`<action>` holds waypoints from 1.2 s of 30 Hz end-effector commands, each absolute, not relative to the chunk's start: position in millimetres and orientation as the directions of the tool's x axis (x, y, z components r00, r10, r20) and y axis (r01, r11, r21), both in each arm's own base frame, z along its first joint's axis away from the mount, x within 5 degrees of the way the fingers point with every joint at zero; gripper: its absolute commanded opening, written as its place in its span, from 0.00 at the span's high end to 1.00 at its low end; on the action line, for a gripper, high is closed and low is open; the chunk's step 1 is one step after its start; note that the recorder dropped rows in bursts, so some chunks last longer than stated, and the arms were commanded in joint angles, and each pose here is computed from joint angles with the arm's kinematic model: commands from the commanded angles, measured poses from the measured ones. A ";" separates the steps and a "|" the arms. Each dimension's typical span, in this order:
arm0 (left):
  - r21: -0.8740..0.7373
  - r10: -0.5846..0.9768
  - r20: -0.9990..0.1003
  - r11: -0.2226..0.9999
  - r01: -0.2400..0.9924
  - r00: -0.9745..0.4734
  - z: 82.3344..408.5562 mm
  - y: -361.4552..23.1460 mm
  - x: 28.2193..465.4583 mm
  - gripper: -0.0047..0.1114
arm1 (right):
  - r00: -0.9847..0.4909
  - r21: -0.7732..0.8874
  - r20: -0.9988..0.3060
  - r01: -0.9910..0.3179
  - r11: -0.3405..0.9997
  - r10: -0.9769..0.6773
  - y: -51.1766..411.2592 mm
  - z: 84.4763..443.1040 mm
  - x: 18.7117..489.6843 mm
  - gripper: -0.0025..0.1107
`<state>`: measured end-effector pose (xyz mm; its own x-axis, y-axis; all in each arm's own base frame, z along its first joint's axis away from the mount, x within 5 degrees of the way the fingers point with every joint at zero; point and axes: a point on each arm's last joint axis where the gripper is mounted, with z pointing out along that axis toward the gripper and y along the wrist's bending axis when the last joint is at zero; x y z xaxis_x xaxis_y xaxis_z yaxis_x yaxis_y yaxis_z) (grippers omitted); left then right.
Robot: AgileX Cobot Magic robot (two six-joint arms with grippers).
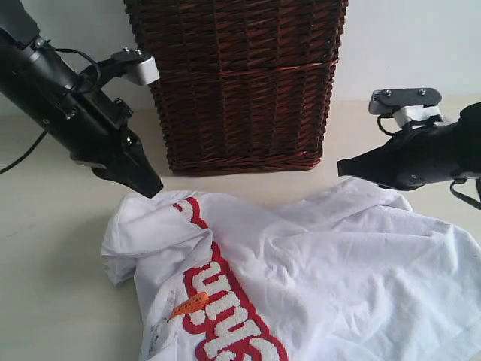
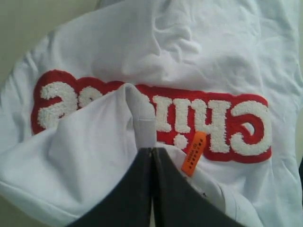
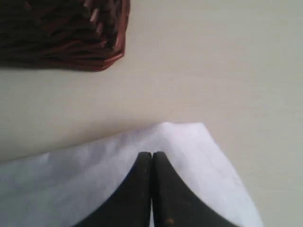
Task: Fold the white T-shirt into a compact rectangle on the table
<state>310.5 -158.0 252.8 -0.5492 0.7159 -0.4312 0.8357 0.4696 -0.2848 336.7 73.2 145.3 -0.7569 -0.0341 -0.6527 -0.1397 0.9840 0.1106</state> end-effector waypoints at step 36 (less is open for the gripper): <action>-0.418 0.891 -0.163 0.328 0.847 -0.425 154.5 -243.4 227.4 0.65 | -0.973 -0.085 -0.206 0.127 0.988 0.107 -57.4 44.1 426.3 0.98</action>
